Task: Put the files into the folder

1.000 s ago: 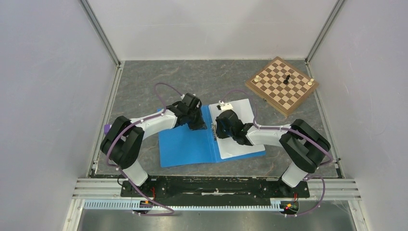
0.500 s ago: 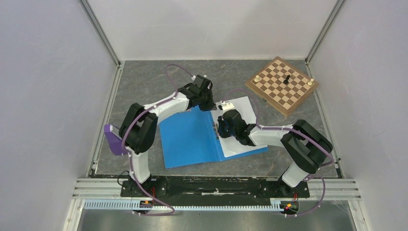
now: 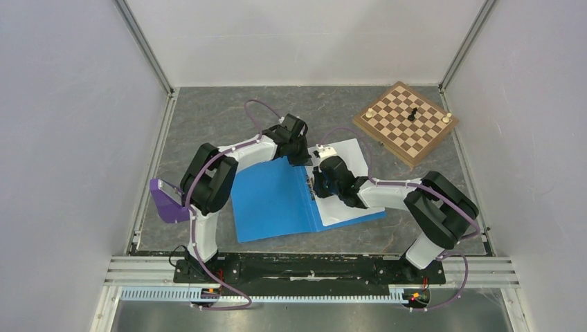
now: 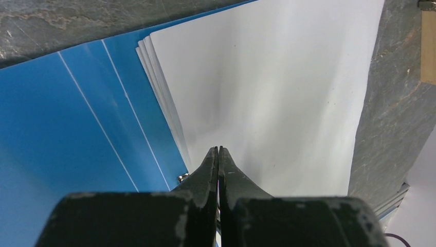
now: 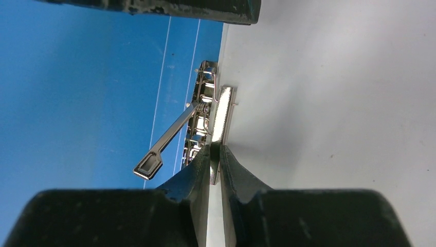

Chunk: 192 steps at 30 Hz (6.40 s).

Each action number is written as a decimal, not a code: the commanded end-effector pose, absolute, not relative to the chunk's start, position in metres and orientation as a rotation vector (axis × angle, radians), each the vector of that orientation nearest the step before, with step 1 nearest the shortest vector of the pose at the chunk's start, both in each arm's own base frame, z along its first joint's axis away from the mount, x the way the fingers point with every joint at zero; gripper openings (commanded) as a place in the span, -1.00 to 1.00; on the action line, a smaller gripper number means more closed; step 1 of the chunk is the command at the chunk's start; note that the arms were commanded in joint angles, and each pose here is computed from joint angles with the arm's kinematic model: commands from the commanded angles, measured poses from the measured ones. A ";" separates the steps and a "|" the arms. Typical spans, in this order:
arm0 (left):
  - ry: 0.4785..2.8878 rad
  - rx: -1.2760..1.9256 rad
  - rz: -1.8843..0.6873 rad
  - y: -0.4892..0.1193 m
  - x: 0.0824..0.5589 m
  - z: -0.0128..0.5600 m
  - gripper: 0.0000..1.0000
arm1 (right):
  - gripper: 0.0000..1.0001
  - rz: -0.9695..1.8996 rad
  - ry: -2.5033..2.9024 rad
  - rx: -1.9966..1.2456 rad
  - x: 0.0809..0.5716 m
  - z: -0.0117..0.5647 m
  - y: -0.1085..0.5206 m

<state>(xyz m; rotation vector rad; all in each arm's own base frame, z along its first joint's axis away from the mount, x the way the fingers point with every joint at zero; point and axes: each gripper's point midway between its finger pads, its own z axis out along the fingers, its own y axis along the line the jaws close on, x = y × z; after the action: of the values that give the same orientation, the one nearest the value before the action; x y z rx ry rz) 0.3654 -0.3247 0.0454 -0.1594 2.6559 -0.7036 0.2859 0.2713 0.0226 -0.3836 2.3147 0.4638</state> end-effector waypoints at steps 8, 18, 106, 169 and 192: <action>2.694 -0.167 -0.611 -0.312 0.369 0.020 -0.95 | -0.72 0.428 2.351 -0.433 0.291 0.026 0.275; 2.720 -0.188 -0.530 -0.302 0.367 0.009 -0.95 | -0.63 0.447 2.309 -0.422 0.300 0.046 0.283; 2.779 -0.226 -0.459 -0.290 0.362 -0.016 -0.95 | -0.89 0.084 2.255 -0.578 0.264 0.053 0.284; 2.820 -0.320 -0.440 -0.279 0.327 -0.041 -0.95 | -1.00 0.002 2.439 -0.551 0.214 -0.028 0.218; 2.828 -0.319 -0.442 -0.283 0.319 -0.047 -0.95 | -1.00 0.114 2.479 -0.602 0.200 -0.049 0.227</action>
<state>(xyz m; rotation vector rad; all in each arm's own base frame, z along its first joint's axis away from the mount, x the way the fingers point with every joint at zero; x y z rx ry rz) 0.3698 -0.3163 0.0163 -0.2943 2.6092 -0.7027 0.2541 0.2739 0.0178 -0.4276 2.2137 0.2472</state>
